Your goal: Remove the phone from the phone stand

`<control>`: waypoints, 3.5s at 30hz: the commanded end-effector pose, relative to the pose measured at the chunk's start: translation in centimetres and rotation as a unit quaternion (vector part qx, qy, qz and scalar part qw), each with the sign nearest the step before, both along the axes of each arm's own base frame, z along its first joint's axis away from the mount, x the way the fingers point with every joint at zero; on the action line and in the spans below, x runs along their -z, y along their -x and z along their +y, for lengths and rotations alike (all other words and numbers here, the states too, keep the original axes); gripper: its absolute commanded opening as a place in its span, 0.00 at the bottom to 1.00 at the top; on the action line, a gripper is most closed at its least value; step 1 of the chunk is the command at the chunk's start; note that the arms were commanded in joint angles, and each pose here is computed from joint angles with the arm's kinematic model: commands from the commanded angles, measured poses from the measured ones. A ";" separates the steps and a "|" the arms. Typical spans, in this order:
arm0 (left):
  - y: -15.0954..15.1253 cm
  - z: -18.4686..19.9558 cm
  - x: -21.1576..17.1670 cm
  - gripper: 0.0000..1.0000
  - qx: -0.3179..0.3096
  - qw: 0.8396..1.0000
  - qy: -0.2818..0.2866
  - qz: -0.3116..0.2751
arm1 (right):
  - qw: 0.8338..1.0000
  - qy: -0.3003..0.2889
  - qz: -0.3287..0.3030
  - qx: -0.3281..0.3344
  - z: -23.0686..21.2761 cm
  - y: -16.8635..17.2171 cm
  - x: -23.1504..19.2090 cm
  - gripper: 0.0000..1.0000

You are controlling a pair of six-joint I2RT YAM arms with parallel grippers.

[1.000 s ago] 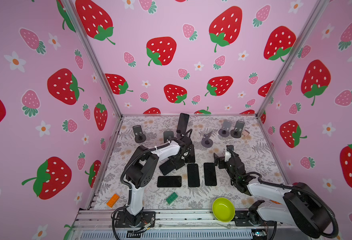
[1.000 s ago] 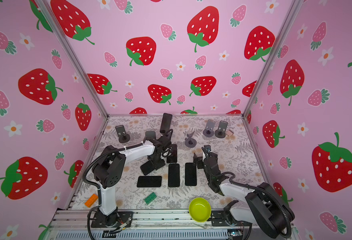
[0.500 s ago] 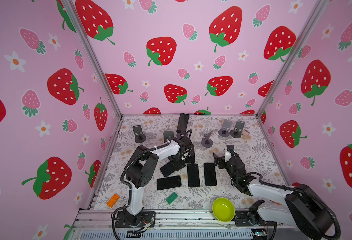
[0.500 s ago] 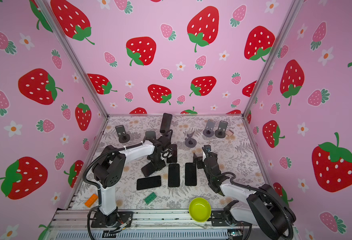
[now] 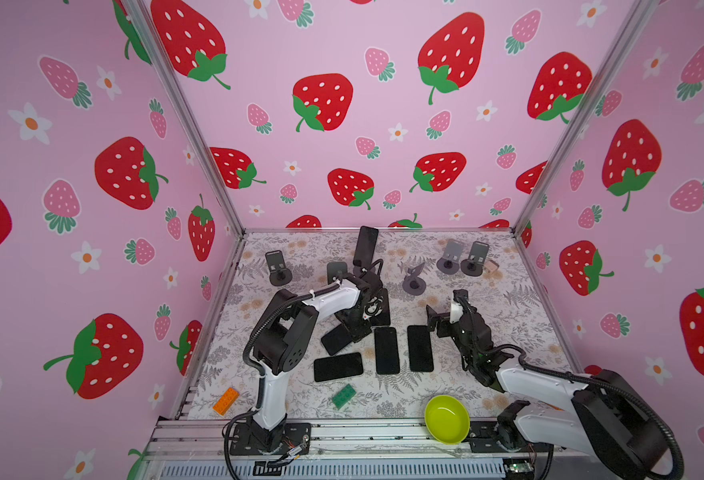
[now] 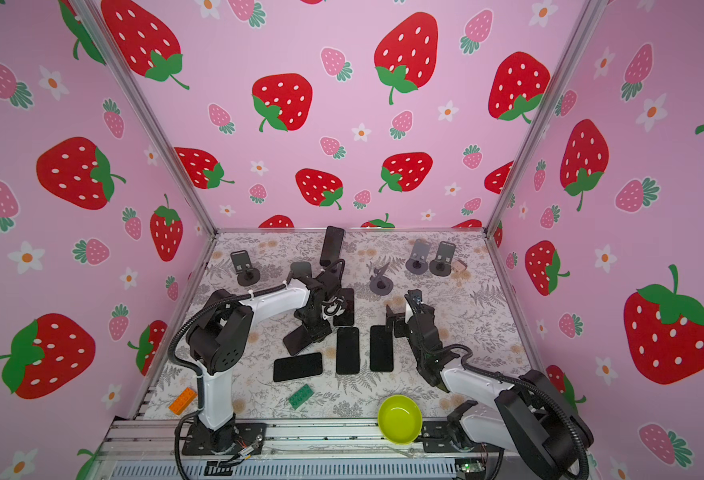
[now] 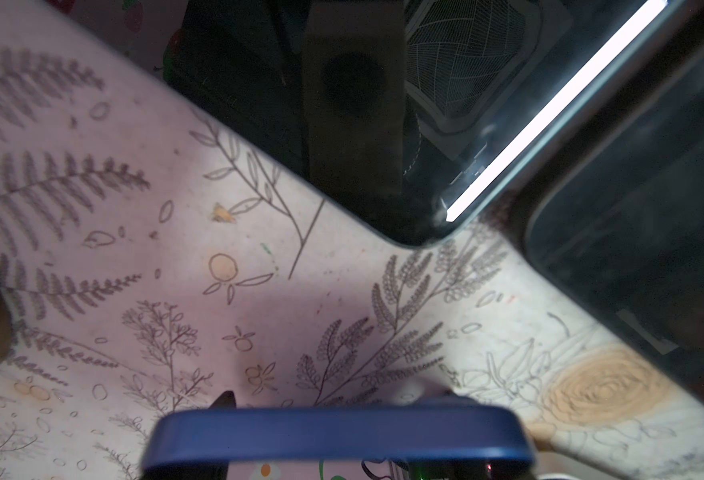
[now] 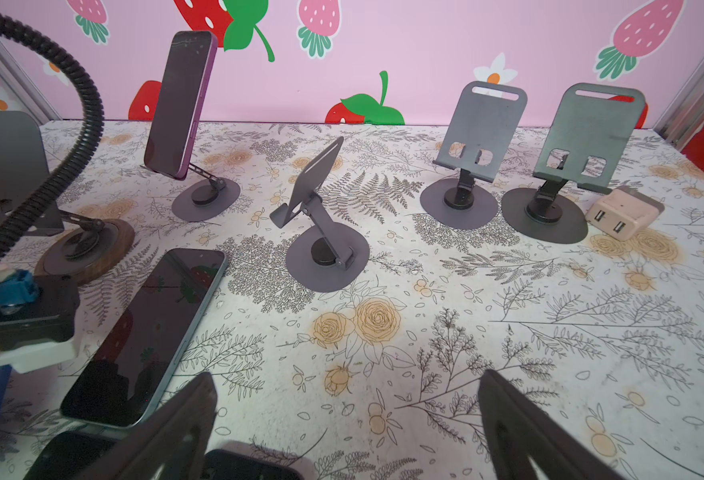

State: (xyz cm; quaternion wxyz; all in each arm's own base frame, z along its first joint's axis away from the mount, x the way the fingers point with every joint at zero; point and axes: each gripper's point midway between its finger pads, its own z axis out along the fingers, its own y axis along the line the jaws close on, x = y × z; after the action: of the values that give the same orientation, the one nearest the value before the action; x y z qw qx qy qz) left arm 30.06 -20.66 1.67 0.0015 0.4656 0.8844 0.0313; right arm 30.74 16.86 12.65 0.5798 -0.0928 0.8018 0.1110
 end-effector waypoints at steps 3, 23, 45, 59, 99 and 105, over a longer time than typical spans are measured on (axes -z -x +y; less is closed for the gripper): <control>0.5 -0.5 1.9 0.77 0.004 1.000 -0.002 0.031 | 1.000 -0.002 0.001 -0.001 -0.2 0.2 0.1 1.00; -0.3 -0.8 1.7 0.79 -0.010 0.999 0.025 0.028 | 1.000 -0.005 -0.001 -0.003 -0.2 0.4 0.0 1.00; -2.4 0.6 -6.6 0.81 -0.036 0.994 0.075 -0.067 | 1.000 -0.003 -0.004 0.007 -0.7 0.4 0.0 1.00; -5.4 -3.0 -21.6 0.84 -0.125 0.912 0.306 -0.244 | 1.000 0.005 -0.008 0.024 -1.4 0.4 0.2 1.00; -26.0 -4.5 -22.7 0.99 -0.284 0.833 0.285 -0.379 | 0.996 0.038 -0.038 0.077 -4.4 0.8 1.5 1.00; -27.4 -6.2 -20.5 0.99 -0.273 0.835 0.335 -0.340 | 0.996 0.041 -0.035 0.069 -4.0 0.8 1.7 1.00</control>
State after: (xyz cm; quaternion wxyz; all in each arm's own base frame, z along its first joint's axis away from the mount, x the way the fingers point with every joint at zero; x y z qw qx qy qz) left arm 56.55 -25.67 21.61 0.4392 0.1266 0.8861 -0.0766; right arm 29.79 12.80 10.65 0.6032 -0.0669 0.7942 0.0299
